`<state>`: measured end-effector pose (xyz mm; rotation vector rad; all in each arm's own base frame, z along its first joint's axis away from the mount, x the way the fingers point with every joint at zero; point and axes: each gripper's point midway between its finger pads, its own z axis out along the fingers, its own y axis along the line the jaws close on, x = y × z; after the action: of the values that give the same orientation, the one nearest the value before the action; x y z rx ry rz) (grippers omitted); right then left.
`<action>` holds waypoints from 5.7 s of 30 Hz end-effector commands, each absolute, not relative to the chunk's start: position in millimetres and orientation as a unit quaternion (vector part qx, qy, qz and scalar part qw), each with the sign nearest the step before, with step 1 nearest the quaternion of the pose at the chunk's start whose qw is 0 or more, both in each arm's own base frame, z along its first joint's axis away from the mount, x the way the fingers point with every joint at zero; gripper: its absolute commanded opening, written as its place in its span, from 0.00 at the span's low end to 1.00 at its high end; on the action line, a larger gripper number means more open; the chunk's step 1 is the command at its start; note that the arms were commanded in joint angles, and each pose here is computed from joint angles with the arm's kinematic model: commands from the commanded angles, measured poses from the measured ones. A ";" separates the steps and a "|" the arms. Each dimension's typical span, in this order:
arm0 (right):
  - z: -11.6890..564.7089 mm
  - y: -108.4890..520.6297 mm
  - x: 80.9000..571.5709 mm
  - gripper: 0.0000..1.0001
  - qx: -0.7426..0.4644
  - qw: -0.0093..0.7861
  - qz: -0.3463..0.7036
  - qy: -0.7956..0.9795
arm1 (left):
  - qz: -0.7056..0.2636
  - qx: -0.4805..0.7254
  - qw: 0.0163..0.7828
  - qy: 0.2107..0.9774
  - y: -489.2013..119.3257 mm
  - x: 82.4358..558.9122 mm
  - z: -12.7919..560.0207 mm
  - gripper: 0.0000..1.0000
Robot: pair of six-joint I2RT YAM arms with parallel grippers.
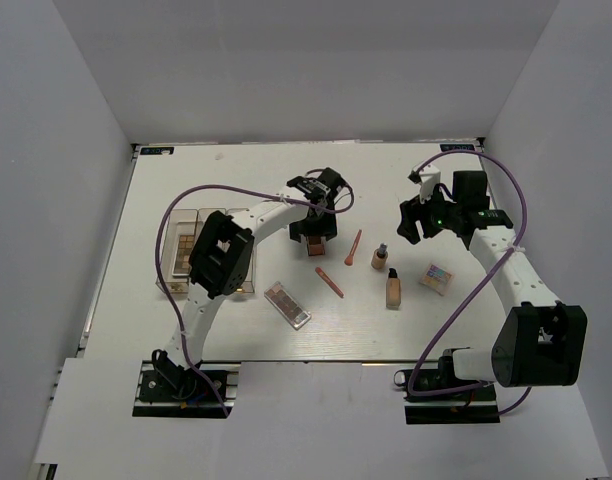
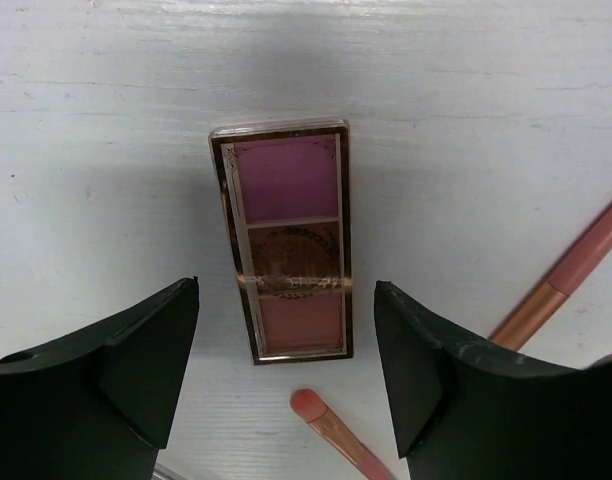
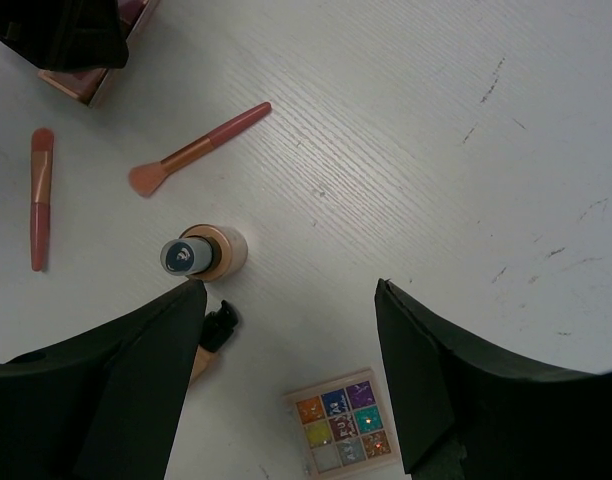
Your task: Organize the makeup
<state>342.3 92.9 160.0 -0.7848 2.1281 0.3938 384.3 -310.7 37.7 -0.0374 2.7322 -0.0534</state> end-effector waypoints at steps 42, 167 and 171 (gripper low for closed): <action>169.9 92.2 346.3 0.74 -0.312 0.429 0.155 0.834 | 0.086 -0.127 0.350 0.924 -49.4 384.5 178.6 0.23; 124.0 384.9 274.1 0.05 -0.441 0.302 0.176 0.827 | -0.293 -0.099 0.588 0.747 -88.9 268.5 419.4 0.80; 162.4 426.7 290.6 0.04 -0.438 0.316 0.230 0.810 | -0.313 -0.094 0.597 0.733 -94.0 268.4 432.9 0.80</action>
<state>279.8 390.3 111.1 -1.1318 2.2836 0.4727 272.0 -85.3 406.3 -0.2589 1.7743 -0.6595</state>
